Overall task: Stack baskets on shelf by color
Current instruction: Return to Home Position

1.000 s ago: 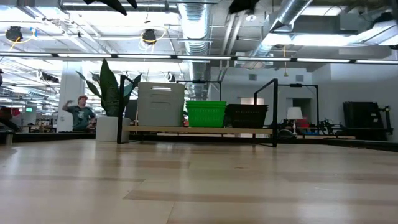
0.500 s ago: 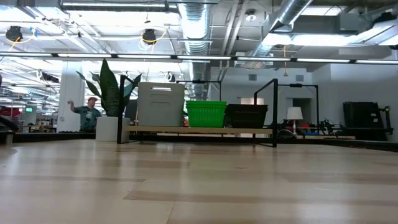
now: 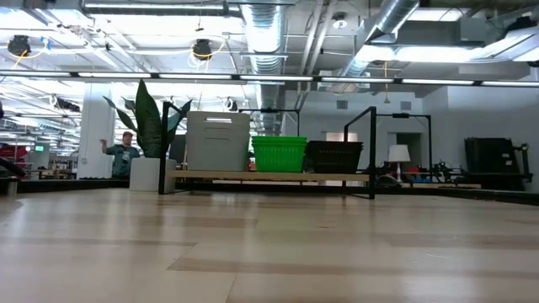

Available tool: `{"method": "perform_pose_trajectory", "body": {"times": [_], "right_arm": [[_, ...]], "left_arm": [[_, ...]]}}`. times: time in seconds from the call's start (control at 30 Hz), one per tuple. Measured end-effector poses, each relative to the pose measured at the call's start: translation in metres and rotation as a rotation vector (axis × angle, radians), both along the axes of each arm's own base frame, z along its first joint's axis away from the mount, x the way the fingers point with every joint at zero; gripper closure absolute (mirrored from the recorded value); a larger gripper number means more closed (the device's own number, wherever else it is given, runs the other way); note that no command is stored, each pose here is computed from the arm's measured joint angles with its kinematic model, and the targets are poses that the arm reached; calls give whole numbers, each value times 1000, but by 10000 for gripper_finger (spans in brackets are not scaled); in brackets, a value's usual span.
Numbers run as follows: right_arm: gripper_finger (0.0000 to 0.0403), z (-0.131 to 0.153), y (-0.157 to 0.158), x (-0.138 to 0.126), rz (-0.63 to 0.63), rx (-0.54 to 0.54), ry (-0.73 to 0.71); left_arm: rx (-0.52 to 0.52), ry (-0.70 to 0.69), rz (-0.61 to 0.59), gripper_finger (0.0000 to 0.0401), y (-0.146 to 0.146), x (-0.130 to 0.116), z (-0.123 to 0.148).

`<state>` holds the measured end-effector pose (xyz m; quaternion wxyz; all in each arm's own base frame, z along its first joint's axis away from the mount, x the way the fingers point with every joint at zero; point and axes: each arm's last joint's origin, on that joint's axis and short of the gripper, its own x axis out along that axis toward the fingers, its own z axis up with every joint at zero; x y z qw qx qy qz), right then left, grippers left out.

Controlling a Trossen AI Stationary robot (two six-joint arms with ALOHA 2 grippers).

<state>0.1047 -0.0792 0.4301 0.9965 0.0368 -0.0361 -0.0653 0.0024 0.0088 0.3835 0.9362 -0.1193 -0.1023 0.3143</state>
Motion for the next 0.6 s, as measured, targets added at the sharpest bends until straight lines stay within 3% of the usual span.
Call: {"method": "perform_pose_trajectory", "body": {"times": [0.17,0.37,0.53,0.6], "right_arm": [[290,-58,14,-21,-37,123,-97],[290,-110,41,-50,-52,122,-217],[290,-152,50,-59,-81,195,-300],[290,-163,45,-53,-24,239,-282]], "left_arm": [[-25,-17,-6,207,6,14,-29],[-22,-22,-11,207,10,24,-55],[-33,1,-11,207,13,30,-79],[-33,-1,-14,207,14,32,-88]]}}
